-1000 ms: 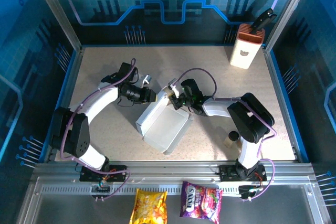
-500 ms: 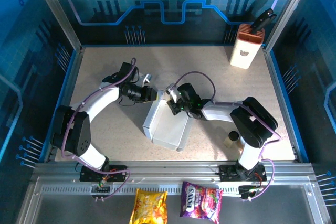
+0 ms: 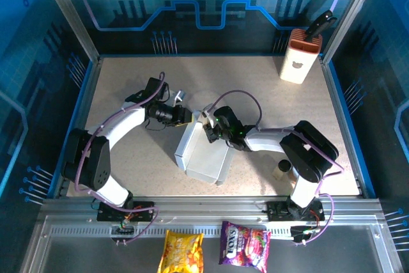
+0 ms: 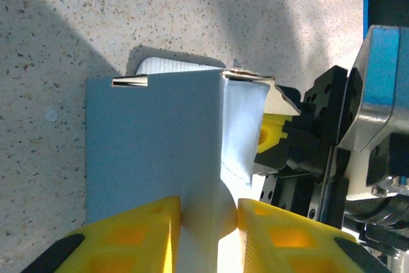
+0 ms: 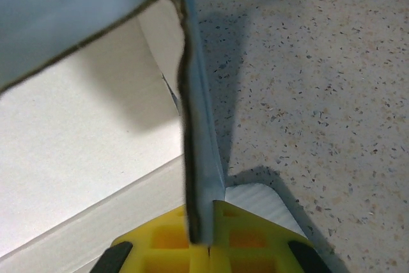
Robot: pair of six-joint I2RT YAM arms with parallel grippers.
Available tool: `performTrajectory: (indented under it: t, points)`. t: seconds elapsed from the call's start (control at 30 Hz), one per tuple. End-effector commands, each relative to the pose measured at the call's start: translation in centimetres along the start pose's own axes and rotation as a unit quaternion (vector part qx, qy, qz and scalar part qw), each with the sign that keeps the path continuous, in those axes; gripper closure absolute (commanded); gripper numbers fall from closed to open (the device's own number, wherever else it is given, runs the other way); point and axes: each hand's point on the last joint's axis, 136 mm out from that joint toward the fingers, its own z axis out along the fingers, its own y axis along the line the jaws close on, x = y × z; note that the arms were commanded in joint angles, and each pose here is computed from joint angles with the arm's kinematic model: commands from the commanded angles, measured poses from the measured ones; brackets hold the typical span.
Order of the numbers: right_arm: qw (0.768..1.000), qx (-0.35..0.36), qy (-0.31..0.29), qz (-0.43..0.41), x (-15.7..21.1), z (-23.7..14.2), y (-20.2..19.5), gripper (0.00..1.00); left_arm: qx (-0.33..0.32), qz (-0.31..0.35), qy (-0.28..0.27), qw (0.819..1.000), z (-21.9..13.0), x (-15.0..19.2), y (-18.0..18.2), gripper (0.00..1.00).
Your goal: Fold the paper box
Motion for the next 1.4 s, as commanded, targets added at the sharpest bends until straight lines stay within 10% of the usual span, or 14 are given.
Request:
performTrajectory:
  t: [0.0,0.63,1.37]
  points:
    - [0.999,-0.010,0.033,0.005,3.4,0.7,1.4,1.00,-0.013,-0.013,-0.023,1.000,-0.3,-0.3,0.3,0.70]
    - [0.999,-0.007,0.038,0.002,3.7,1.1,1.6,1.00,0.027,-0.064,-0.065,0.995,0.2,-4.4,-1.9,0.44]
    - [0.999,-0.017,0.033,-0.002,2.8,1.1,2.2,1.00,-0.018,-0.084,-0.025,0.996,3.2,-2.6,1.1,0.49]
